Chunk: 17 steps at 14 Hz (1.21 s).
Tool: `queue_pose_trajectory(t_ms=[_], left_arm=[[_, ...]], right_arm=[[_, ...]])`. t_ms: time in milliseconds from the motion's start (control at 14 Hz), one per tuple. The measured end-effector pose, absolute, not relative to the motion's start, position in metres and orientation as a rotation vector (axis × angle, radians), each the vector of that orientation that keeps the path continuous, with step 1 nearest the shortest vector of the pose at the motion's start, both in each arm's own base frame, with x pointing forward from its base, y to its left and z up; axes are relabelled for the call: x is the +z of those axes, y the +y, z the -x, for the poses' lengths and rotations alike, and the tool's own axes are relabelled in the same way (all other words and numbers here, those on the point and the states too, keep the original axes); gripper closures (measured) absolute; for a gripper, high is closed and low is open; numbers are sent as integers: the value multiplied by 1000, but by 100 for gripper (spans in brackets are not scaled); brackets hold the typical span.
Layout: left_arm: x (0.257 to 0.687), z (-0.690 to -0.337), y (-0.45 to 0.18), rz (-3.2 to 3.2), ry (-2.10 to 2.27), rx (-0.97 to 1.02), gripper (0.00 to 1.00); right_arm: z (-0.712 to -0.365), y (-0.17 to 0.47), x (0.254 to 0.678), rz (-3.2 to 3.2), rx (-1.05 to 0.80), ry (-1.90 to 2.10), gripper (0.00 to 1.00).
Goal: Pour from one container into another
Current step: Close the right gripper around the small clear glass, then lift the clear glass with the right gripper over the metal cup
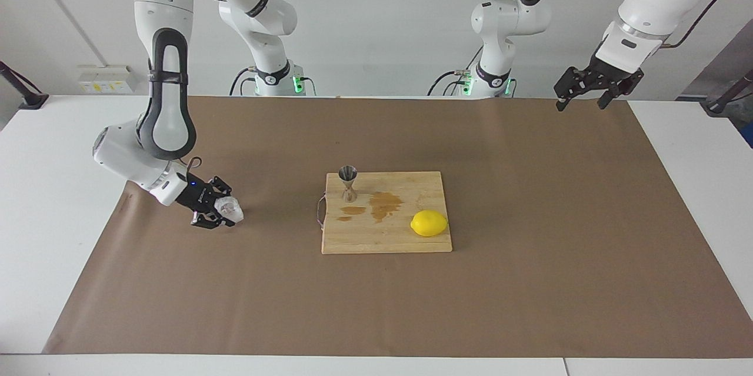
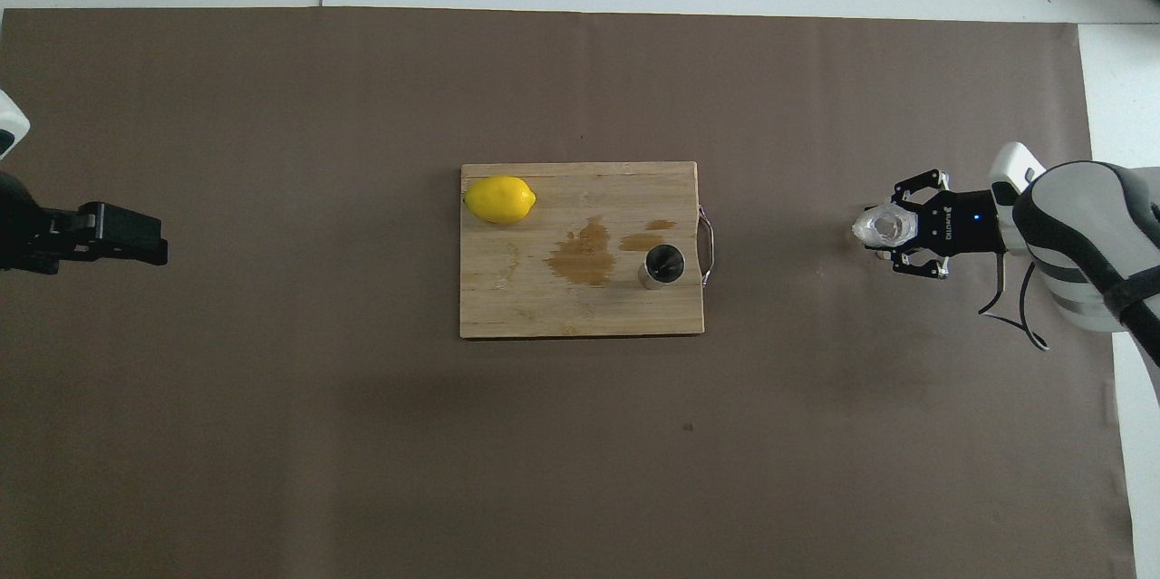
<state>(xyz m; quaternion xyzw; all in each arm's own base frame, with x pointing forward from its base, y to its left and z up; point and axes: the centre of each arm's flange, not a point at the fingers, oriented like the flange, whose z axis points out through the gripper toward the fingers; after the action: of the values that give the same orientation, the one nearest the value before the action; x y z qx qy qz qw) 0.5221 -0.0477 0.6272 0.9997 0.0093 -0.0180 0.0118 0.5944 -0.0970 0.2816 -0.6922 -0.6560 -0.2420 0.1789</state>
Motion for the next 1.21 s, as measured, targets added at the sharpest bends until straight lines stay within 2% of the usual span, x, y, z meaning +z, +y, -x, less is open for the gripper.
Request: queue_pose_trajectory(t_ms=[357,857,1214], left_arm=[[627,-522,-45,-3117,39,-61,0],[627,-522,-45,-3117,37,-63,0],[627,-522,-45,-3117,37,-64,0]], right_arm=[[-600,-45,339,2008,-678,-1780,50],[-605,43,389,2080,-582,-1731,50],[-598,119,398,2066,-463,-1819,50]])
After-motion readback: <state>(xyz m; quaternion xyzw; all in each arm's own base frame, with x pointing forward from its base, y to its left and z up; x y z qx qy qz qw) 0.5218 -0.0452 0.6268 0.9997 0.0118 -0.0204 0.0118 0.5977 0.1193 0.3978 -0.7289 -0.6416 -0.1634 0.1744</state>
